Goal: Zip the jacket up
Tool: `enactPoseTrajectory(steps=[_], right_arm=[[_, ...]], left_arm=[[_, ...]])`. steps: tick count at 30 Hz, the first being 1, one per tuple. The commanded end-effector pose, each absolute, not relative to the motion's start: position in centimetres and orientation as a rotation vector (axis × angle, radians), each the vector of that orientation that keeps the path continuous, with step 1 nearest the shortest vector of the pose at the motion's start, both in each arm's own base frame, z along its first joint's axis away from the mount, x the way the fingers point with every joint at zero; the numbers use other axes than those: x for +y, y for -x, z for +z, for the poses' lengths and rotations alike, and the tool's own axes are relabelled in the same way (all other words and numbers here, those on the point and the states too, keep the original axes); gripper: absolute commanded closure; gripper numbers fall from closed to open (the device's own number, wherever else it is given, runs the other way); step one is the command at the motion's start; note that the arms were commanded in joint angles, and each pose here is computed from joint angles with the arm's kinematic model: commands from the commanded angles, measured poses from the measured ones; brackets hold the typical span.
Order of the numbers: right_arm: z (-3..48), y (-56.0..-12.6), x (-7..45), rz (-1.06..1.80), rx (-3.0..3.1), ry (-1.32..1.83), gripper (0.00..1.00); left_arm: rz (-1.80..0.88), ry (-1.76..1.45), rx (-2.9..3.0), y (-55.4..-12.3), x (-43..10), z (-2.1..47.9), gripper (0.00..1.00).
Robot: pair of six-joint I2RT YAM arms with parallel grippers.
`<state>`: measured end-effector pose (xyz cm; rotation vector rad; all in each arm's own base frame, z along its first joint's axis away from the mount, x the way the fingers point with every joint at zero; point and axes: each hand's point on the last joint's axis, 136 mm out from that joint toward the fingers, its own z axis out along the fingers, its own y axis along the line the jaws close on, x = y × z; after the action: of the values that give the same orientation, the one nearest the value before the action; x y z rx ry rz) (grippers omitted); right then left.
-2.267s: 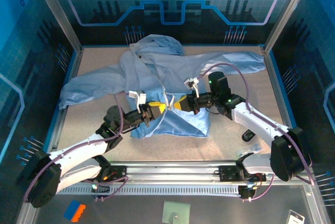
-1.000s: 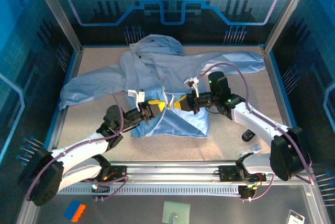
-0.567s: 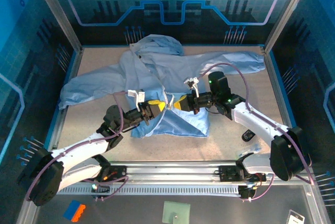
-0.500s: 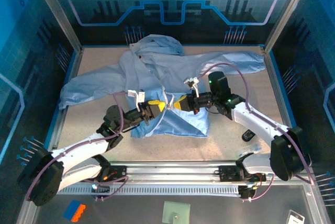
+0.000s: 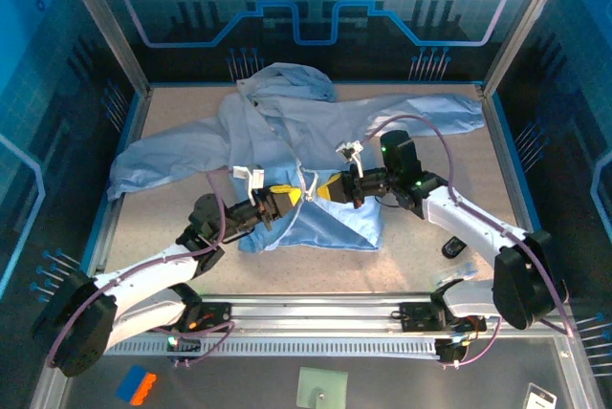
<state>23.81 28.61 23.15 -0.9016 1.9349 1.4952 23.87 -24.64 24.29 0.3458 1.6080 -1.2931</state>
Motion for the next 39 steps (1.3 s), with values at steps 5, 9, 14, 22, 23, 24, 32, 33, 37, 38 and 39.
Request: enactPoseTrajectory(steps=[5,9,14,22,23,24,32,33,37,38,39], right_arm=[[24.8,-24.0,29.1,1.508,1.859,0.941,1.00],[24.9,-24.0,29.1,1.508,1.857,0.942,1.00],[24.7,-24.0,29.1,1.511,1.862,0.940,1.00],[24.4,-24.0,29.3,1.520,1.868,0.944,1.00],[24.4,-24.0,29.4,1.521,1.870,0.945,1.00],[24.4,-24.0,29.4,1.521,1.869,0.945,1.00],[24.4,-23.9,29.4,1.525,1.866,0.948,1.00],[24.5,-23.9,29.4,1.524,1.866,0.948,1.00],[24.5,-23.8,29.4,1.525,1.864,0.951,1.00],[24.5,-23.8,29.4,1.527,1.863,0.951,1.00],[24.5,-23.8,29.4,1.527,1.864,0.950,1.00]], left_arm=[[-1.304,-0.355,1.539,-23.5,-24.4,26.0,1.00],[-1.301,-0.356,1.550,-23.7,-24.5,25.7,1.00],[-1.306,-0.357,1.555,-23.8,-24.6,25.5,1.00],[-1.303,-0.355,1.541,-23.8,-24.6,25.8,1.00],[-1.303,-0.356,1.540,-23.8,-24.6,25.9,1.00],[-1.303,-0.359,1.538,-23.8,-24.6,26.0,1.00],[-1.276,-0.339,1.538,-24.3,-24.4,26.0,1.00],[-1.275,-0.336,1.537,-24.3,-24.3,26.0,1.00],[-1.272,-0.330,1.540,-24.4,-24.3,26.0,1.00],[-1.271,-0.327,1.541,-24.4,-24.3,26.0,1.00],[-1.269,-0.329,1.539,-24.4,-24.3,26.0,1.00]])
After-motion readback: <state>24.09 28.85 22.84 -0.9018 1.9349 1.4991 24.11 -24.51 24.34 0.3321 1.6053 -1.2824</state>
